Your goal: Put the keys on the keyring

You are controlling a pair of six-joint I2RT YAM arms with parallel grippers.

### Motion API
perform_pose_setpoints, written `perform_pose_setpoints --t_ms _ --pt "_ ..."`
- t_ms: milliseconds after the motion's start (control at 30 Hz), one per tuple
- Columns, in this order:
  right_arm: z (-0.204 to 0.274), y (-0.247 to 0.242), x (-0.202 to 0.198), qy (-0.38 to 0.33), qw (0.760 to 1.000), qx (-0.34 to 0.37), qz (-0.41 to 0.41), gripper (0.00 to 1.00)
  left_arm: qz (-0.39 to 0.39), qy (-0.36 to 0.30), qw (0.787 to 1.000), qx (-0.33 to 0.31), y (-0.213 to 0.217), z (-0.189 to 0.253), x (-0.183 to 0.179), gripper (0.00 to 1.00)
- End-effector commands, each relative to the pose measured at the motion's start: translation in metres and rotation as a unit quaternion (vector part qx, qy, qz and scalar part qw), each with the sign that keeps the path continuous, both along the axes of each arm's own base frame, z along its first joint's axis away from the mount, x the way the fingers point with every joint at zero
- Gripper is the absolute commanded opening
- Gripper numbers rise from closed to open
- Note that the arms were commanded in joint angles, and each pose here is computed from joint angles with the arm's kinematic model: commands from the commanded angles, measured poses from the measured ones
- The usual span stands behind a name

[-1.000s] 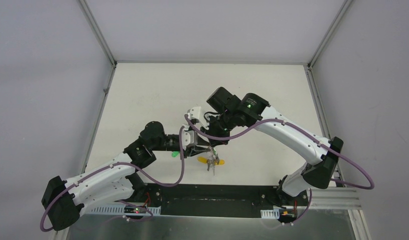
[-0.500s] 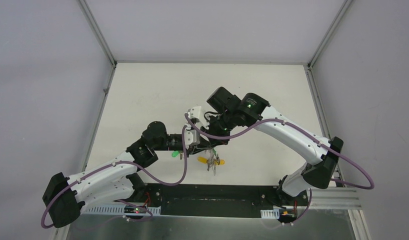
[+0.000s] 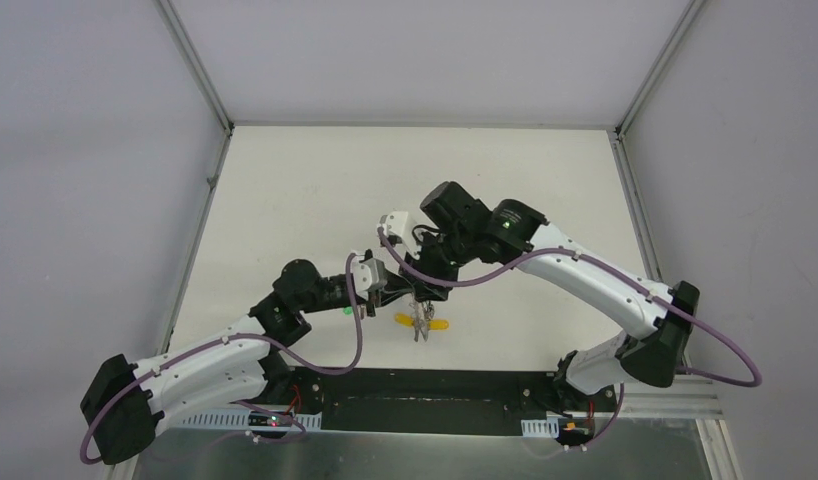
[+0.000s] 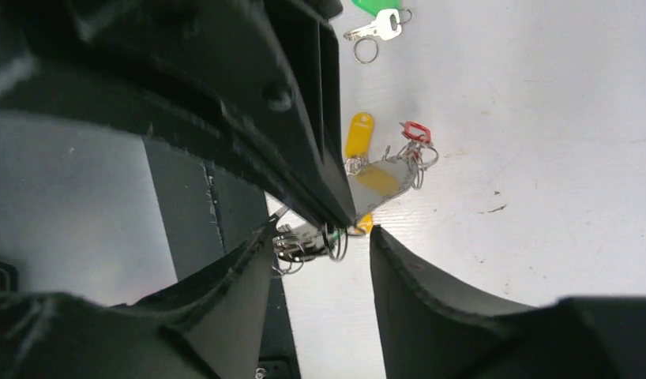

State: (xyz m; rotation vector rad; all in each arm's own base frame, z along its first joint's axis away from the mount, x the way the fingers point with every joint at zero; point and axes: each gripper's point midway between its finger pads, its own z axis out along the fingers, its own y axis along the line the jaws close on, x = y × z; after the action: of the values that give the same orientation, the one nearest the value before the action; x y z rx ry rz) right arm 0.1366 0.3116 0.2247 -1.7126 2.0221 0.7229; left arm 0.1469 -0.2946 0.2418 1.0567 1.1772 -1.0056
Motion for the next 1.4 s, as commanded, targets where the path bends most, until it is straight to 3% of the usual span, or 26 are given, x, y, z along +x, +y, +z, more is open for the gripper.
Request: perform_pose_setpoints --t_ms 0,200,267,400,533,733,1000,1267,1300,1367 --pt "0.041 0.008 0.007 -0.062 0.990 0.126 -0.017 0.52 0.019 -0.047 0.992 -0.115 0.010 0.050 -0.003 0.00" --pt "0.063 0.001 0.011 -0.114 0.965 0.237 -0.015 0.50 0.012 -0.075 0.984 -0.164 0.016 0.064 -0.011 0.00" --pt "0.069 0.000 0.003 -0.128 0.953 0.274 0.012 0.46 0.004 -0.088 0.980 -0.177 0.017 0.069 -0.015 0.00" --pt "0.074 -0.001 -0.004 -0.160 0.933 0.320 0.043 0.45 -0.014 -0.114 0.974 -0.197 0.019 0.078 -0.023 0.00" --pt "0.076 0.002 -0.009 -0.167 0.923 0.340 0.062 0.45 -0.028 -0.122 0.968 -0.219 0.021 0.087 -0.030 0.00" --pt "0.081 0.008 -0.011 -0.164 0.915 0.362 0.074 0.33 -0.036 -0.123 0.966 -0.226 0.021 0.092 -0.033 0.00" --pt "0.092 0.005 -0.010 -0.185 0.901 0.387 0.062 0.00 -0.035 -0.119 0.967 -0.222 0.021 0.091 -0.032 0.00" --pt "0.083 0.007 -0.010 -0.168 0.914 0.362 0.067 0.00 -0.029 -0.117 0.967 -0.223 0.022 0.092 -0.031 0.00" --pt "0.082 0.006 -0.007 -0.168 0.918 0.354 0.058 0.00 -0.025 -0.117 0.967 -0.223 0.023 0.092 -0.030 0.04" --pt "0.080 0.003 -0.002 -0.167 0.927 0.334 0.046 0.00 -0.012 -0.110 0.970 -0.217 0.026 0.090 -0.027 0.24"
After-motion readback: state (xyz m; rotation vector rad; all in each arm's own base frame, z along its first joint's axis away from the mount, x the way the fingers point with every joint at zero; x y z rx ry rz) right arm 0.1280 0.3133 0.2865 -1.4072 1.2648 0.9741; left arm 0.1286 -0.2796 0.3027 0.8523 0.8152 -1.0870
